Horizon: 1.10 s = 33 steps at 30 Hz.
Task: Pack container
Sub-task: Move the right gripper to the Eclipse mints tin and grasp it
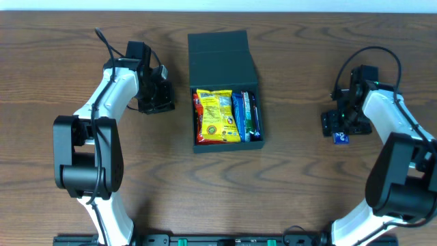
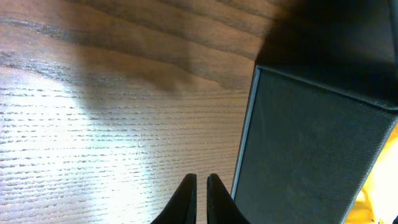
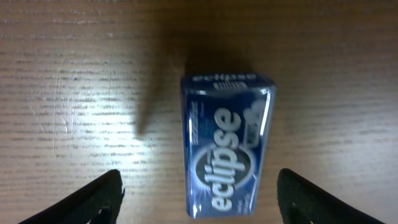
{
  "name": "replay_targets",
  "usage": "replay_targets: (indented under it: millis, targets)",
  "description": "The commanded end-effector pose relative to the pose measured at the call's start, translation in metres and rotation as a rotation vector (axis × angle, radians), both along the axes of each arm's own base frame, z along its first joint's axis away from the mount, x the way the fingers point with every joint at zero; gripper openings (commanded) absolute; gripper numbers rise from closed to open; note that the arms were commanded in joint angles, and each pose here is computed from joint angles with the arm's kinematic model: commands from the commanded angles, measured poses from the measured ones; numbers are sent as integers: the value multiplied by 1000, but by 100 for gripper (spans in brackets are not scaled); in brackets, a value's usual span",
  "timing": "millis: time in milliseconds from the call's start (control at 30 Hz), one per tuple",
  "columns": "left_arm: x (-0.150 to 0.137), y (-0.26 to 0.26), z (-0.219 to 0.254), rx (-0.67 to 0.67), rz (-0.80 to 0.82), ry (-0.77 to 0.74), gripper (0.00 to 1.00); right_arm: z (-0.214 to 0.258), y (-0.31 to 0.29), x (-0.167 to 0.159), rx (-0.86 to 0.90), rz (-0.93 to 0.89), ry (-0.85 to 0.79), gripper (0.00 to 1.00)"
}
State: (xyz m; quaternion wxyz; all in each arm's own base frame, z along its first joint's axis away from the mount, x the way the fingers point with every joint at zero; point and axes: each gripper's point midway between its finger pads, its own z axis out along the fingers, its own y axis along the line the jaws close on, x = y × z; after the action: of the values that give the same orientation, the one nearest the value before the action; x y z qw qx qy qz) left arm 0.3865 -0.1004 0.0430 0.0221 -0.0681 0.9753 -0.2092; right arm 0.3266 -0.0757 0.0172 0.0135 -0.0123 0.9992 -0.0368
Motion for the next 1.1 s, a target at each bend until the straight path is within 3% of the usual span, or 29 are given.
replay_targets:
  millis: [0, 300, 567, 733, 1067]
  targets:
    - [6, 1, 11, 3, -17, -41, 8, -8, -3, 0, 15, 36, 7, 82]
    - [6, 1, 11, 3, -17, -41, 9, -21, -15, 11, 14, 27, -24, 79]
    - [6, 1, 11, 3, -16, -40, 9, -25, -7, 20, 66, 41, -60, 64]
    - [6, 1, 11, 3, -16, -41, 8, -24, -6, 23, 74, 42, -73, 47]
    - [6, 1, 11, 3, -16, -40, 8, -24, -3, 23, 87, 16, -73, 40]
